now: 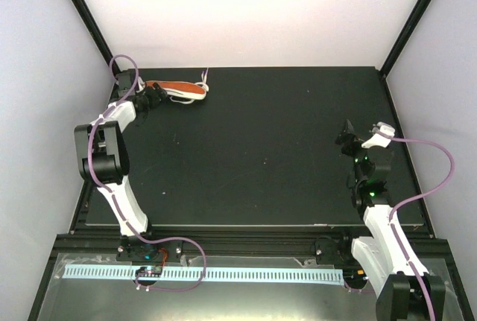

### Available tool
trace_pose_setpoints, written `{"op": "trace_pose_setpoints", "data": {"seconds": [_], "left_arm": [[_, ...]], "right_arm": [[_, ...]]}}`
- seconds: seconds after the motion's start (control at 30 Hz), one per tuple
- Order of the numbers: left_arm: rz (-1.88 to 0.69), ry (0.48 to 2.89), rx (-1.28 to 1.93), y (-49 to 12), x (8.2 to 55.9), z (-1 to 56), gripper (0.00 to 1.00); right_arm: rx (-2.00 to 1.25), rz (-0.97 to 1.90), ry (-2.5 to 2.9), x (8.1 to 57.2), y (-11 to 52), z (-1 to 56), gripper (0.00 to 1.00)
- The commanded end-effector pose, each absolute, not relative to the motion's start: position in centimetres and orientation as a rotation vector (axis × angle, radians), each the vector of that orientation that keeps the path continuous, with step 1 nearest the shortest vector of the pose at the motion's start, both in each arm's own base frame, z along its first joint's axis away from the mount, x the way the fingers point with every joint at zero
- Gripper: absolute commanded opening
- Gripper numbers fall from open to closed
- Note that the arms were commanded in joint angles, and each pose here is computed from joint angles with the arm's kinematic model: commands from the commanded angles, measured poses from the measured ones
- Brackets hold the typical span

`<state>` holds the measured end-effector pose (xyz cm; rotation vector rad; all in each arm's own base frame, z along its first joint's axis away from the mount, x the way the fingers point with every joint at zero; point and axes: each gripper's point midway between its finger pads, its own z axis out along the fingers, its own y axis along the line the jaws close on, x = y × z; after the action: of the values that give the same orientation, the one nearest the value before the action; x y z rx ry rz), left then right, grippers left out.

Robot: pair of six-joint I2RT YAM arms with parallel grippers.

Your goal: Tie the shoes

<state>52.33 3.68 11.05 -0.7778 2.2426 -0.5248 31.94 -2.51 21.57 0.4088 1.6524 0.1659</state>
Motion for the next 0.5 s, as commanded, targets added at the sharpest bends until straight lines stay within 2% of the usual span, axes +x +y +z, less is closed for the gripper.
{"op": "trace_pose_setpoints", "data": {"seconds": [0.0, 0.47], "left_arm": [[-0.554, 2.204, -0.826, 4.7, 55.0, 12.4, 0.94], [-0.617, 2.171, -1.093, 9.0, 59.3, 6.4, 0.91]], "right_arm": [[0.367, 0.187, 1.630, 32.3, -2.0, 23.0, 1.00], [0.297, 0.219, 1.701, 34.9, -0.8, 22.2, 1.00]]}}
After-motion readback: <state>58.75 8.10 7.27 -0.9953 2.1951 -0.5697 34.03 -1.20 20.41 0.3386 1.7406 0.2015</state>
